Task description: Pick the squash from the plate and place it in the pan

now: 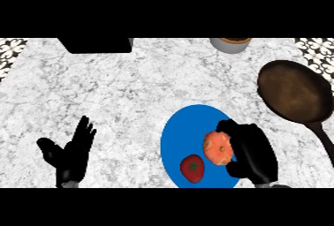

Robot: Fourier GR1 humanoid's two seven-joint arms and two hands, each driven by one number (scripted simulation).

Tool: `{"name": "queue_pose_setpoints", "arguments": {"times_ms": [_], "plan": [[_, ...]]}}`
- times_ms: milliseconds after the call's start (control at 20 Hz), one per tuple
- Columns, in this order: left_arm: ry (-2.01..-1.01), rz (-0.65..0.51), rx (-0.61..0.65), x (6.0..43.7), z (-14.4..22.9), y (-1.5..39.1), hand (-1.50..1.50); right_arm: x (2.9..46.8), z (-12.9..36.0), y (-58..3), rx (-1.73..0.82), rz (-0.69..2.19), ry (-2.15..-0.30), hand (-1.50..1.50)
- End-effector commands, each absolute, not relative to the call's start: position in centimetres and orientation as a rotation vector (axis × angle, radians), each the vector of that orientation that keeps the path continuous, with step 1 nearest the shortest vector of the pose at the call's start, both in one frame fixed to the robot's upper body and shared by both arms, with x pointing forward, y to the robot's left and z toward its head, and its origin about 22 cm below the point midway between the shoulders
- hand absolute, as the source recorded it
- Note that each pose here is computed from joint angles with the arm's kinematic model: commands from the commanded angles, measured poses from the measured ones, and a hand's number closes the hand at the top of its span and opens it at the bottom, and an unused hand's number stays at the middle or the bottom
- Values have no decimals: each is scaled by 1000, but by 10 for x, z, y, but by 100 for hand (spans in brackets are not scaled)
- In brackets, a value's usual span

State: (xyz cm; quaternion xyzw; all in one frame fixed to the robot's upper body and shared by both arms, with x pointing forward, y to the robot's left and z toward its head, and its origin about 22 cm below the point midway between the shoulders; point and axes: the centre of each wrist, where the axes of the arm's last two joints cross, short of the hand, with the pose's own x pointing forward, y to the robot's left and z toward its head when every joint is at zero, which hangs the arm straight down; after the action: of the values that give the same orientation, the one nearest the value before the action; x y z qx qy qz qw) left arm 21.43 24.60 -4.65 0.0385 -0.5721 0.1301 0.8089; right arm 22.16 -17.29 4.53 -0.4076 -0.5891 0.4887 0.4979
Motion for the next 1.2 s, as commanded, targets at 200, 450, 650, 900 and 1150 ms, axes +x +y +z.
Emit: {"name": "queue_pose_setpoints", "arguments": {"times_ms": [200, 450, 650, 900, 1150], "plan": [[-1232, 269, 89, 207, -54, 250, 0, 196, 119, -181, -1151, 836, -1582, 150], [-1216, 273, 86, 212, -38, 256, 0, 212, 119, -206, -1156, 786, -1530, 150], [-1233, 267, 68, 212, -43, 253, 0, 239, 135, -223, -1082, 699, -1545, 150], [-1230, 267, 64, 216, -29, 257, 0, 283, 121, -271, -1134, 635, -1533, 150], [-1221, 261, 83, 223, -36, 251, 0, 321, 89, -318, -1253, 624, -1486, 150]]}}
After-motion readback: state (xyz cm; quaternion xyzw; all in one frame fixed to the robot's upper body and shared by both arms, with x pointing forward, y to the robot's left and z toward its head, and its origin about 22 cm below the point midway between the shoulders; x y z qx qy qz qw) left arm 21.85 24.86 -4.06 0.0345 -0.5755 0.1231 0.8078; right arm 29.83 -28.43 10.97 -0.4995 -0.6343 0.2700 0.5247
